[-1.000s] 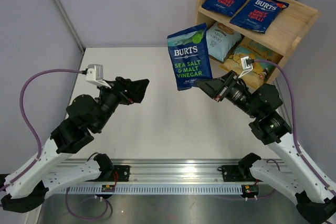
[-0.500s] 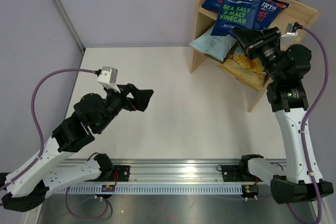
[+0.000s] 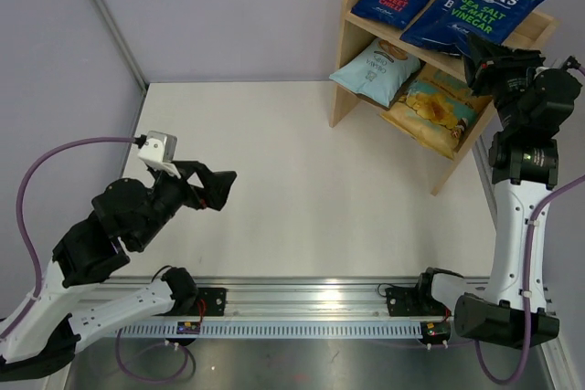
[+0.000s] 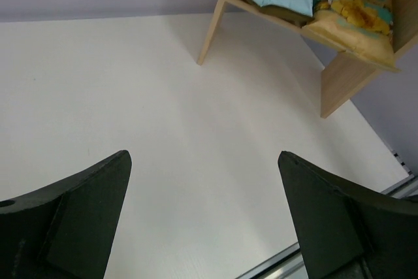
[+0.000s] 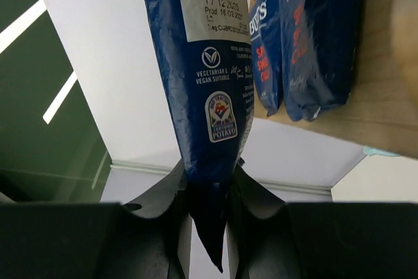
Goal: Place and organize the chips bags onto the shelf
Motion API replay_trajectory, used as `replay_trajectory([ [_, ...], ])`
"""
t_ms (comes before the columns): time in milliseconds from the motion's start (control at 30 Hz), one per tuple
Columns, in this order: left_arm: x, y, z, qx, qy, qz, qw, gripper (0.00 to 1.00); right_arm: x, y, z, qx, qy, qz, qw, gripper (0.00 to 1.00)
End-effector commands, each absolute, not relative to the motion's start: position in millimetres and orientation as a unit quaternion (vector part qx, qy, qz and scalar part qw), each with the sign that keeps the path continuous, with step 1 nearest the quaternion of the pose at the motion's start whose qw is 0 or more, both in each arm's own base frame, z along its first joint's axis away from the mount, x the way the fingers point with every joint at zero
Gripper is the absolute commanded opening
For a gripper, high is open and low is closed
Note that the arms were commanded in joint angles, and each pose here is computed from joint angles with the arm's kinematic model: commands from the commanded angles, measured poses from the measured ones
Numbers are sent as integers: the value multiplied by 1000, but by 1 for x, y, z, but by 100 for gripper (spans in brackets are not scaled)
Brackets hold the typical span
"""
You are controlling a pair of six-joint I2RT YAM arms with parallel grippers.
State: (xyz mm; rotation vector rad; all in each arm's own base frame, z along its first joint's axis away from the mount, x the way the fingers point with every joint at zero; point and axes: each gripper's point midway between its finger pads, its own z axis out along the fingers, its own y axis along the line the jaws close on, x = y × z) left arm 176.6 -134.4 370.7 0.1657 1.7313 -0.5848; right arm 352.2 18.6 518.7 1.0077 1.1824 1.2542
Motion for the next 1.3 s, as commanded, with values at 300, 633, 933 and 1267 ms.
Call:
replay_trajectory([
  [300,173,-136,307,145,793,-194,559,99,357,-15,520,500,470,532,496,0],
  [633,172,-141,306,155,792,-201,556,99,338,-24,516,536,427,530,499,4],
  [933,169,-137,312,142,787,-210,563,99,339,-37,502,575,397,521,490,9],
  [1267,171,-138,312,141,788,-208,562,99,348,-39,493,586,384,536,472,12],
])
